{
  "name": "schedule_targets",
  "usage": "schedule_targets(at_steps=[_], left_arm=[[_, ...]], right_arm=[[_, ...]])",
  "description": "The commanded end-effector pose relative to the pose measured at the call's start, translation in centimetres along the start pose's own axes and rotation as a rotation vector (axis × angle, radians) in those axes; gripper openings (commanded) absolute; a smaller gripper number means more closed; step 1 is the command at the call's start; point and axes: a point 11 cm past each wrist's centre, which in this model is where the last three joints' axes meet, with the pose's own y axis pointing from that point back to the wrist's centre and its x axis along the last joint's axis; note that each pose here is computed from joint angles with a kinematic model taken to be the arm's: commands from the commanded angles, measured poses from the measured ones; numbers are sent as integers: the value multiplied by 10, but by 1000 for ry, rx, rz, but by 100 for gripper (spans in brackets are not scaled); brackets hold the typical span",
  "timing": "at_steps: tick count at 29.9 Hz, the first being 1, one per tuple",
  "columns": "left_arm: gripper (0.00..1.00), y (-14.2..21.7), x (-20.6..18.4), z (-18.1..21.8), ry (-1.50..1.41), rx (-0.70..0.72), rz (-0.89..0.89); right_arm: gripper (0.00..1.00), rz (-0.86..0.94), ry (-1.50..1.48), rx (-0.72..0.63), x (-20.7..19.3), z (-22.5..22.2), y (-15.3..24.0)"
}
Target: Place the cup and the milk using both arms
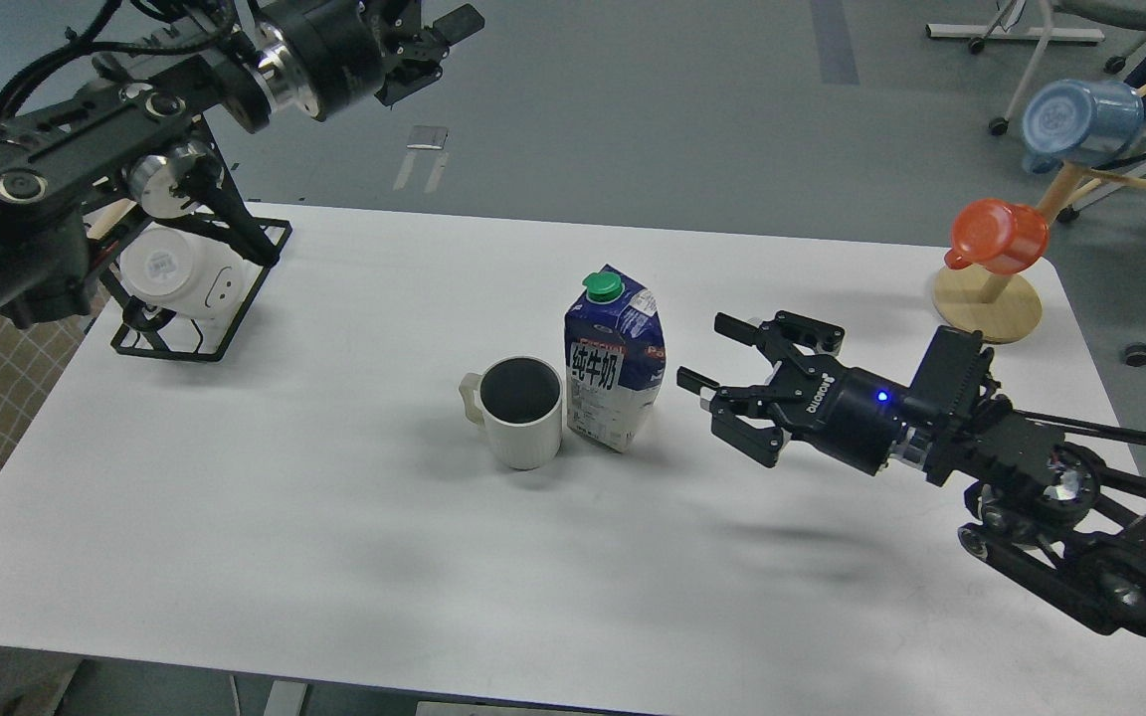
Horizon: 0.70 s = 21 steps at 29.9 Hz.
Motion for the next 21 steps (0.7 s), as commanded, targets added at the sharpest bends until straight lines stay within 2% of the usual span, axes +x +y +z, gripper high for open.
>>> schedule_targets(at_steps=[1,3,7,10,12,15,21], left_arm=[[94,2,3,0,-4,3,6],[95,3,3,0,-2,3,1],[95,3,3,0,0,4,-6],[96,4,4,-1,0,7,-1],[96,5,6,-3,3,9,8],[96,3,8,1,12,-10,16],[96,-2,20,-1,70,-41,83]], right_arm=[[77,-17,19,-23,14,9,32],[77,13,-15,-65,35,18,53],[77,126,-99,-156,76,38,67],[82,307,-164,-250,137,71,67],[94,423,-209,-297,172,90,65],[97,494,-327,-373,198,123,69],[100,579,-685,-362,231,170,10]])
